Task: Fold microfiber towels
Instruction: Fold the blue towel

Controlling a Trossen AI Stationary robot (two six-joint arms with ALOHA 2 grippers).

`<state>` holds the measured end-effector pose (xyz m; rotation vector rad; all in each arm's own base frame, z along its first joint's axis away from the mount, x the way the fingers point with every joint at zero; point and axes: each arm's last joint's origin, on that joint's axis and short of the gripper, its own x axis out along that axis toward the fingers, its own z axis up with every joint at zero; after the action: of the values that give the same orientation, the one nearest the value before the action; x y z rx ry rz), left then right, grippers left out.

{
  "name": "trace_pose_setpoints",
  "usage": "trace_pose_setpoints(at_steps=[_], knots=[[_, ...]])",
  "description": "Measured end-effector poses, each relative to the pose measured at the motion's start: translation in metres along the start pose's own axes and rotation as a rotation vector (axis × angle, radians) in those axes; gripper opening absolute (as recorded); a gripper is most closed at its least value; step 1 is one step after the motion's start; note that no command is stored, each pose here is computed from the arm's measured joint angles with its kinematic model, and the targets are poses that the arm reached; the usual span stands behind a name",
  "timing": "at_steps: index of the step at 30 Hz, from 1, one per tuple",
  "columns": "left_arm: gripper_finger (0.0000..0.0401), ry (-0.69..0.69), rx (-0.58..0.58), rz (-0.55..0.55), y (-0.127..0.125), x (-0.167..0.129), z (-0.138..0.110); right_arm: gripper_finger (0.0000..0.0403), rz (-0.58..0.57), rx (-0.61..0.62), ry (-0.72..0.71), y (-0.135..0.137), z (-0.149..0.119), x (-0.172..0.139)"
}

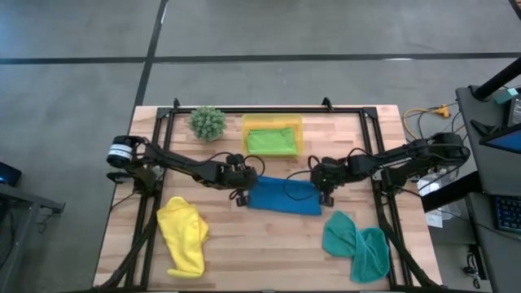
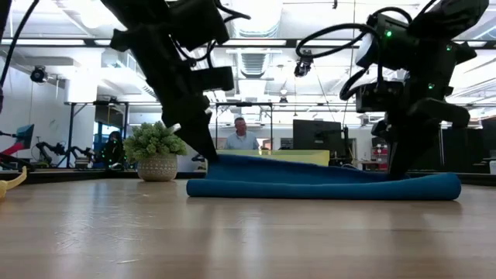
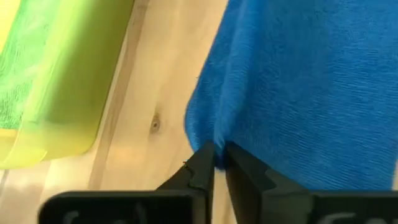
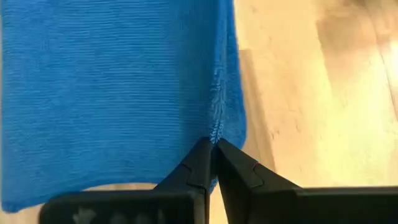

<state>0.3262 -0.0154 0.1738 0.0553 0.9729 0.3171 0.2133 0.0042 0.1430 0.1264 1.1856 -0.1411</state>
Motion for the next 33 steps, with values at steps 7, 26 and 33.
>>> trace_pose_setpoints(at_steps=[7,26,33], knots=[[0.0104,0.002,-0.044,0.031,0.016,0.002,0.003,0.0093,-0.02,0.097,-0.025,-0.013,0.002,-0.004],[0.0006,0.072,0.07,-0.234,0.011,0.038,-0.002,0.0103,0.238,0.327,-0.4,0.027,0.001,-0.063],[0.0,0.162,-0.017,-0.33,-0.02,0.029,-0.01,0.0058,0.232,0.306,-0.394,0.05,-0.008,-0.063]])
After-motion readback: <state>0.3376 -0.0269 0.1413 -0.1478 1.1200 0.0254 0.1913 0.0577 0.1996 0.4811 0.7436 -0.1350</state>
